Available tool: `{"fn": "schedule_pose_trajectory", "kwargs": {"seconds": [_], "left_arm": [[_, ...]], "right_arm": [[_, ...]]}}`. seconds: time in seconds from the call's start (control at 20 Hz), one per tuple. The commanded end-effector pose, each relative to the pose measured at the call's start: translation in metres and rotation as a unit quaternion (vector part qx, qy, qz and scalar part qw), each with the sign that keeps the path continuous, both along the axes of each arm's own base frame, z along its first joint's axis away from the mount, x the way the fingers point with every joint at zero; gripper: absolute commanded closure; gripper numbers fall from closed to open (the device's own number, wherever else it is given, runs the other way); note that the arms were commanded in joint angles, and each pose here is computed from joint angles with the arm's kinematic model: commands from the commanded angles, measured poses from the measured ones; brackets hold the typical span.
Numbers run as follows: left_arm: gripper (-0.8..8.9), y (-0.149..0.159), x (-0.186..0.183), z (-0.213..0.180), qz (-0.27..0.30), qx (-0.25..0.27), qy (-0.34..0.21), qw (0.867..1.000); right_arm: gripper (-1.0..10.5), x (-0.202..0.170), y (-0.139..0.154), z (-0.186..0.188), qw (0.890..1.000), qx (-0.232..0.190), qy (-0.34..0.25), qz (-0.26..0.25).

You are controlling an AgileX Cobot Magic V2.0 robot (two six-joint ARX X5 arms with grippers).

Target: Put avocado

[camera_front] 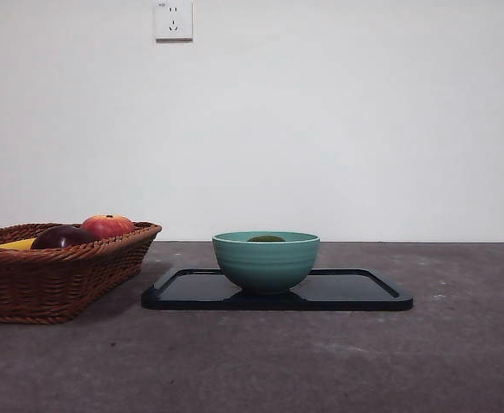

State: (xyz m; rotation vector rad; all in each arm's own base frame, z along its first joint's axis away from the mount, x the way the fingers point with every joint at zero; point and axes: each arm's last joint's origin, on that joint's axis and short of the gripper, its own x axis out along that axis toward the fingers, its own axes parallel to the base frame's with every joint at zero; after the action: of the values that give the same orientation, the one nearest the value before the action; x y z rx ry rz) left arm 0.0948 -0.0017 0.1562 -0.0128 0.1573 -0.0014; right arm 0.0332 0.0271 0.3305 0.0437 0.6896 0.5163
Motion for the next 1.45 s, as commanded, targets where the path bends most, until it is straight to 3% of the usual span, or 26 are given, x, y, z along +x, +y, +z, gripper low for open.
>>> {"fn": "schedule_pose_trajectory", "kwargs": {"seconds": [0.05, 0.35, 0.45, 0.5, 0.65, 0.75, 0.95, 1.1, 1.45], "left_arm": [[7.94, 0.0, 0.001, -0.008, -0.001, -0.001, 0.013, 1.0], [7.94, 0.0, 0.001, -0.008, -0.001, -0.001, 0.013, 1.0], [7.94, 0.0, 0.001, -0.008, -0.001, -0.001, 0.013, 1.0], [7.94, 0.0, 0.001, -0.008, -0.001, -0.001, 0.013, 1.0], [7.94, 0.0, 0.001, -0.008, -0.001, -0.001, 0.013, 1.0], [7.94, 0.0, 0.001, -0.008, -0.001, -0.001, 0.013, 1.0], [7.94, 0.0, 0.001, -0.008, -0.001, -0.001, 0.013, 1.0], [7.94, 0.0, 0.001, -0.008, -0.001, -0.001, 0.013, 1.0], [7.94, 0.0, 0.001, -0.008, -0.001, -0.001, 0.013, 1.0]], "right_arm": [[9.3, 0.001, 0.001, 0.002, 1.0, 0.004, -0.003, 0.004], [9.3, 0.001, 0.001, 0.002, 1.0, 0.003, -0.003, 0.003], [9.3, 0.002, -0.002, 0.002, 0.998, -0.046, -0.045, 0.005], [9.3, 0.005, -0.003, 0.001, 0.995, -0.059, -0.075, -0.024], [9.3, 0.022, -0.003, -0.016, 0.977, -0.055, -0.172, -0.114], [9.3, 0.036, -0.004, -0.042, 0.957, -0.029, -0.229, -0.174], [9.3, 0.056, -0.013, -0.096, 0.928, 0.005, -0.294, -0.228], [9.3, 0.062, -0.019, -0.131, 0.928, -0.011, -0.283, -0.241], [9.3, 0.063, -0.025, -0.164, 0.935, -0.042, -0.268, -0.229]]}}
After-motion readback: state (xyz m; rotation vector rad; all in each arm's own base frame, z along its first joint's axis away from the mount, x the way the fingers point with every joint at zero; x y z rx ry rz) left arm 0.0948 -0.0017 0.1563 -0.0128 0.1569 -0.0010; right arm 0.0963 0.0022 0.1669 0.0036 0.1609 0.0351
